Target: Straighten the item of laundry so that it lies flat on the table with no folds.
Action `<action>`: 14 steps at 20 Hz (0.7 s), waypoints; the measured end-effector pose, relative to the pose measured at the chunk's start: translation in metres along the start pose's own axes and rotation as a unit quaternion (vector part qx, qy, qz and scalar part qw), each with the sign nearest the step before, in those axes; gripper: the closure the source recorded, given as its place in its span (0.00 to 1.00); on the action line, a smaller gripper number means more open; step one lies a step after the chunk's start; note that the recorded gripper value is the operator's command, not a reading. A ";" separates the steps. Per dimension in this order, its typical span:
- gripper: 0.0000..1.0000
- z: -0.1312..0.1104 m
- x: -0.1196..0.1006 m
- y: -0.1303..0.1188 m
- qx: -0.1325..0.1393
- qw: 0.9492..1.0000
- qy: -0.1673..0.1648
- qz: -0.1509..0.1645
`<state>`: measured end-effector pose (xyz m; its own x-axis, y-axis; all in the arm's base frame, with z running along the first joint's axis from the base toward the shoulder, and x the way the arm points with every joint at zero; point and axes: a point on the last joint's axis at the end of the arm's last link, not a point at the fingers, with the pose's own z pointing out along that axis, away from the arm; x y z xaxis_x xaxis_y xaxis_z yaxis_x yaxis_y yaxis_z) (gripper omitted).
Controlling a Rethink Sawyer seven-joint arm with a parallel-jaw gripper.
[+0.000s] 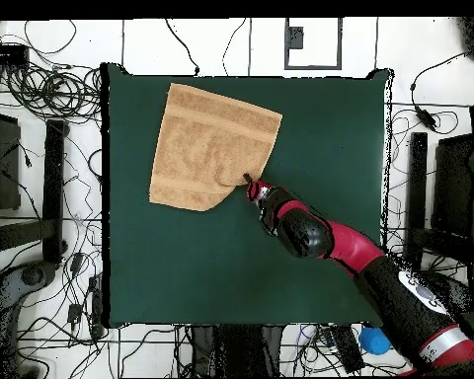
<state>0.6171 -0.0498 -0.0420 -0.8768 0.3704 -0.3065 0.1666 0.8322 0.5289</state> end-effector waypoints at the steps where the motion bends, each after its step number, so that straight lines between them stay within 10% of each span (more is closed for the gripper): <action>1: 0.00 0.000 0.001 0.000 0.000 1.000 -0.001 0.000; 14: 0.00 0.003 0.006 0.002 -0.008 1.000 -0.023 0.009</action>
<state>0.6138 -0.0445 -0.0447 -0.8517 0.4041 -0.3337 0.1747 0.8192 0.5463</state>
